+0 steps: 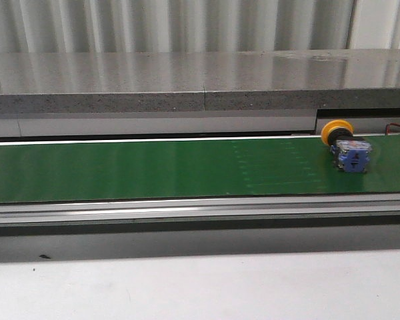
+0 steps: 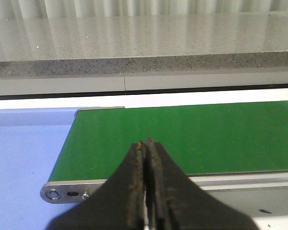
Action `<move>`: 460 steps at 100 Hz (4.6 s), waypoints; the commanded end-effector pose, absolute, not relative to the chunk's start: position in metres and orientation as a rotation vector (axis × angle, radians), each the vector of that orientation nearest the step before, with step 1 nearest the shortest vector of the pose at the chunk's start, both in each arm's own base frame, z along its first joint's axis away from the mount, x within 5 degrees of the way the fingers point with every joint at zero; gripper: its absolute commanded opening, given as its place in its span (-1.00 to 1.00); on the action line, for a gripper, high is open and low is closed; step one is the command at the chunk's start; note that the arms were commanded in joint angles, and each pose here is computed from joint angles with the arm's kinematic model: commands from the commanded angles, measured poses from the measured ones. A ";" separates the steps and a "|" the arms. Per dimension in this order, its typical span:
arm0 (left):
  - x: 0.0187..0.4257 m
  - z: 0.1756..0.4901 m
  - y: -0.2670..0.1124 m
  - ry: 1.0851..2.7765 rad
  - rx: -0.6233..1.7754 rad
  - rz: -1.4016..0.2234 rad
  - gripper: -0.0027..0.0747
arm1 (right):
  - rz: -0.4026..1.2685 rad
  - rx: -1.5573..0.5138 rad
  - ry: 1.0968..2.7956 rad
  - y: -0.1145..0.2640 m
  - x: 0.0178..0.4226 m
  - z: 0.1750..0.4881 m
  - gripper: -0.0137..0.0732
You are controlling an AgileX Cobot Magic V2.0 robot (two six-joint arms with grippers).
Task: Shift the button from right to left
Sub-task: 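Let the belt carry the button toward the left gripper, then lower the open left gripper over the button and close on it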
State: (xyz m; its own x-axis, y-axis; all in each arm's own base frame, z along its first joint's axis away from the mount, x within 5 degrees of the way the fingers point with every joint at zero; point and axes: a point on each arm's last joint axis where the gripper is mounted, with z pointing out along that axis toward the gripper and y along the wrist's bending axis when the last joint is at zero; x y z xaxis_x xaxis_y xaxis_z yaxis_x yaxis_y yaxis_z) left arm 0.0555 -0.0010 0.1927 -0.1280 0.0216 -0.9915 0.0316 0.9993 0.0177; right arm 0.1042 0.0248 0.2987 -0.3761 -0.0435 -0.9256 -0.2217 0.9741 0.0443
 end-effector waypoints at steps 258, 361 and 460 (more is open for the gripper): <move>0.186 0.329 -0.039 2.434 -0.055 -0.481 0.71 | 0.195 -0.166 1.658 0.015 0.063 0.289 -0.84; 0.320 0.310 -0.172 2.894 0.098 -0.174 0.69 | 0.195 -0.166 1.658 0.015 0.063 0.289 -0.84; 0.344 0.267 -0.187 2.986 0.082 0.005 -0.80 | 0.195 -0.166 1.658 0.015 0.063 0.289 -0.84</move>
